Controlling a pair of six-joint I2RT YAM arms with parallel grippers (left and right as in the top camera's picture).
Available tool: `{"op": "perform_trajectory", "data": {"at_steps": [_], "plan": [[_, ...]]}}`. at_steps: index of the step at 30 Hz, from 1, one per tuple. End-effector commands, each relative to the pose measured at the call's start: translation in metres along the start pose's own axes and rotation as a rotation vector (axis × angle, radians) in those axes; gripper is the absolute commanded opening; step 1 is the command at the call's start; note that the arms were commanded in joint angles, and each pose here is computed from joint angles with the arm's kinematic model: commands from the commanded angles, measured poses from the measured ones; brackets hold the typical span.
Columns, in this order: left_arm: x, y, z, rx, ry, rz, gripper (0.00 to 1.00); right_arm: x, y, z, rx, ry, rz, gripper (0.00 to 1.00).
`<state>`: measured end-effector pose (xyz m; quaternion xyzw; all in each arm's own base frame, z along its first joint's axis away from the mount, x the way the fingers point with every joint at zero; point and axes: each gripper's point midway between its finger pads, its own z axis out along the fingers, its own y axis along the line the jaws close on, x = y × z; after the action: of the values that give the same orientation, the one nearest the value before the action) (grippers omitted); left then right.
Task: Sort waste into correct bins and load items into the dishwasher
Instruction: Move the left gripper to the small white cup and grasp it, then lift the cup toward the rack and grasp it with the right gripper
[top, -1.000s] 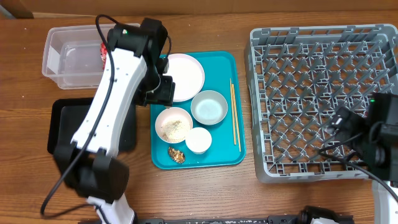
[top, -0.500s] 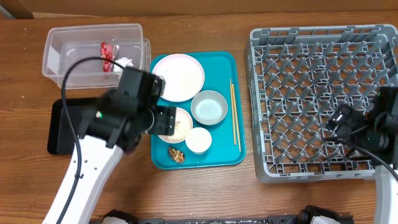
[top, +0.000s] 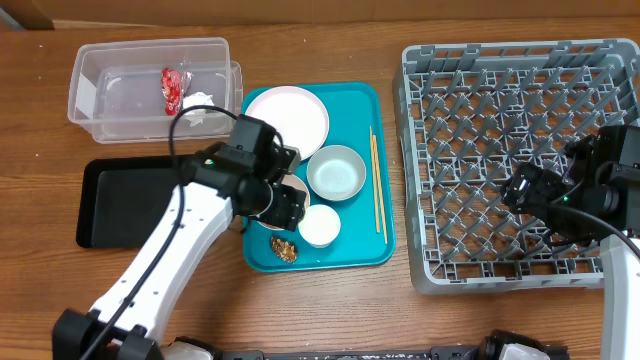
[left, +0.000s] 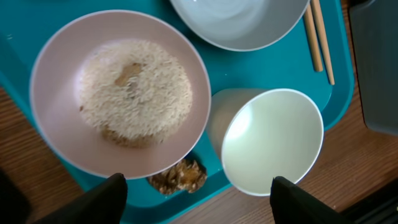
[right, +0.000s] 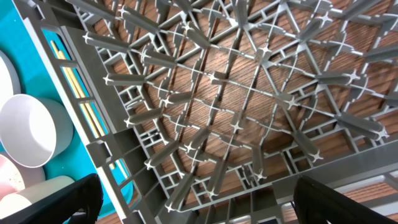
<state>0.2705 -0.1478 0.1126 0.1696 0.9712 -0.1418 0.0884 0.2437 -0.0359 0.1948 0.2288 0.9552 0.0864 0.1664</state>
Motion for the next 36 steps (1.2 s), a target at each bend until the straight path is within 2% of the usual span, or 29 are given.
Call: {"op": "perform_trajectory", "data": {"at_steps": [1, 5, 9, 12, 13, 14, 17, 21, 26, 30, 33, 36], "plan": [[0.003, -0.01, 0.017, 0.033, 0.045, 0.045, 0.74, -0.006, 0.005, -0.006, -0.022, -0.025, -0.015, 1.0], [0.004, -0.016, 0.034, 0.037, 0.082, 0.064, 0.7, -0.006, 0.005, -0.006, -0.022, -0.024, -0.015, 1.0], [0.009, -0.018, 0.049, 0.036, 0.131, 0.069, 0.61, -0.006, 0.005, -0.006, -0.022, -0.024, -0.015, 1.0], [0.013, -0.016, 0.058, 0.034, 0.163, 0.051, 0.4, -0.006, 0.005, -0.006, -0.022, -0.024, -0.015, 1.0], [0.014, -0.016, 0.06, 0.031, 0.168, 0.037, 0.25, -0.006, 0.005, -0.006, -0.022, -0.024, -0.015, 1.0], [0.013, -0.016, 0.06, 0.031, 0.168, 0.032, 0.18, -0.006, 0.005, -0.006, -0.022, -0.024, -0.015, 1.0], [0.008, -0.016, 0.059, 0.032, 0.148, 0.033, 0.06, -0.006, 0.005, -0.006, -0.022, -0.024, -0.015, 1.0], [-0.004, -0.018, 0.05, 0.035, 0.119, 0.035, 0.04, -0.006, 0.005, -0.006, -0.022, -0.024, -0.015, 1.0], [-0.034, -0.028, 0.014, 0.087, 0.064, 0.009, 0.04, -0.006, 0.003, -0.006, -0.012, -0.026, -0.015, 1.0], [-0.076, -0.041, -0.02, 0.236, -0.07, -0.028, 0.04, -0.01, -0.003, -0.006, 0.027, -0.045, -0.011, 1.0], [-0.107, -0.056, -0.04, 0.435, -0.167, -0.131, 0.04, -0.021, -0.001, -0.007, 0.015, -0.089, 0.017, 1.0], [-0.134, -0.07, -0.058, 0.633, -0.24, -0.146, 0.04, -0.039, 0.011, -0.009, -0.048, -0.156, 0.055, 1.0]]}}
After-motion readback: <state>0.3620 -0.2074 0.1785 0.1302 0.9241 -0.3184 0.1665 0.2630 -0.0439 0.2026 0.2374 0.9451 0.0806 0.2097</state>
